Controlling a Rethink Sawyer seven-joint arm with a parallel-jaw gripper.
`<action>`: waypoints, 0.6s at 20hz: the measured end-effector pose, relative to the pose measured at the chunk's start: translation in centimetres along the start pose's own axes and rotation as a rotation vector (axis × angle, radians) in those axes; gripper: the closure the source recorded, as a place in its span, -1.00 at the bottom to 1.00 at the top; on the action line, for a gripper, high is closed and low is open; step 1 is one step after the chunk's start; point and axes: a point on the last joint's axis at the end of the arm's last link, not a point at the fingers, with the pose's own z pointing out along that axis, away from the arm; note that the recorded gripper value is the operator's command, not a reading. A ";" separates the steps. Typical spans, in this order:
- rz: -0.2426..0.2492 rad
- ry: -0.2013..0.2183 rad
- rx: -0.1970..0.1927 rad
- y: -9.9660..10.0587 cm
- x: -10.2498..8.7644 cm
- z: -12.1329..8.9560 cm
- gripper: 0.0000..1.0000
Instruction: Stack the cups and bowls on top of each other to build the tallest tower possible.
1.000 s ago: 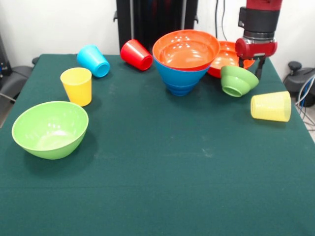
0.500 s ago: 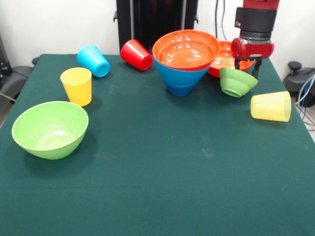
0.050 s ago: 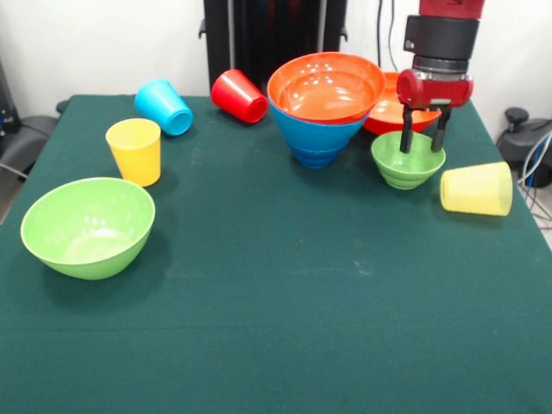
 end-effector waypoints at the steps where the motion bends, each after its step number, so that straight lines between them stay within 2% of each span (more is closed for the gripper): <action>1: -0.006 -0.003 0.004 -0.1 0.0 0.0 -1.00; 5: -0.018 -0.011 0.021 -0.6 -0.1 -0.2 -1.00; 12: -0.010 -0.021 0.027 -1.1 -0.6 -0.6 -1.00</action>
